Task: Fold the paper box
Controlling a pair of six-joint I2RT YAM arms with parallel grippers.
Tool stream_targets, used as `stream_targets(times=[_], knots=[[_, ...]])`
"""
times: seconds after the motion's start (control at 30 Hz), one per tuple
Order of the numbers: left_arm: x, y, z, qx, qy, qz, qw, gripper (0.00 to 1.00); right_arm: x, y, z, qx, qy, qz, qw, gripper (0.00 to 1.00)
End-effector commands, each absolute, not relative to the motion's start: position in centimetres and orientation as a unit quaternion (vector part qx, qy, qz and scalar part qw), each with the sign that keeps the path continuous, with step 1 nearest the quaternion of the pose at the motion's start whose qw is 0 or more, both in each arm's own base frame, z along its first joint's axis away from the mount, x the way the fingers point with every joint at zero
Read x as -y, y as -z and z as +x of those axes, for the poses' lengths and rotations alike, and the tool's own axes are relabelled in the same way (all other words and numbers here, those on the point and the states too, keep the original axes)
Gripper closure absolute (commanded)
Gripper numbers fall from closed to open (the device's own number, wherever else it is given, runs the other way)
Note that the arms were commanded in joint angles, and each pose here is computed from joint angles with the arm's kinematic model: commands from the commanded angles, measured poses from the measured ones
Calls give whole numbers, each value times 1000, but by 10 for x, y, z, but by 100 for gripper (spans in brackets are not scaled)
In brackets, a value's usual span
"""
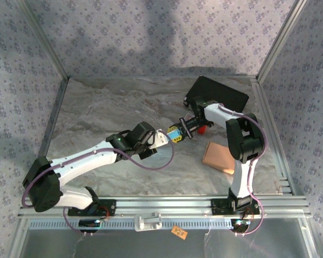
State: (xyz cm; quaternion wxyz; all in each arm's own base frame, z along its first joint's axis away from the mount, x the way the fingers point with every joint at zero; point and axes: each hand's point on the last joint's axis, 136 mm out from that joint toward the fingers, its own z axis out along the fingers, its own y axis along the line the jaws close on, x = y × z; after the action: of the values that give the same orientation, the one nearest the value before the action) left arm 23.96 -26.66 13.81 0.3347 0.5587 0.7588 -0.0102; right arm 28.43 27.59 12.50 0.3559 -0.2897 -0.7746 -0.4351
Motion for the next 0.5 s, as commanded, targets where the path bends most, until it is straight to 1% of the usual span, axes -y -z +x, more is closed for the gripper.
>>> stream_targets(times=[0.0,0.07,0.13,0.17,0.23,0.33,0.47], knots=[[276,-147,239,-747,21,572,340,59,-272,-127,274,774,418,-306,364,61],[276,-146,234,-745,29,579,330,63,-269,-127,276,775,419,-308,360,53],[276,-146,230,-745,37,584,320,70,-267,-129,278,777,420,-308,354,45],[276,-145,227,-745,40,587,314,72,-266,-131,279,779,421,-306,349,41],[275,-145,224,-747,44,590,304,73,-263,-137,281,786,422,-301,337,32],[274,-148,220,-750,52,592,292,73,-251,-149,282,806,412,-294,309,25],[273,-149,210,-756,68,594,265,73,-229,-163,281,827,398,-295,265,21]])
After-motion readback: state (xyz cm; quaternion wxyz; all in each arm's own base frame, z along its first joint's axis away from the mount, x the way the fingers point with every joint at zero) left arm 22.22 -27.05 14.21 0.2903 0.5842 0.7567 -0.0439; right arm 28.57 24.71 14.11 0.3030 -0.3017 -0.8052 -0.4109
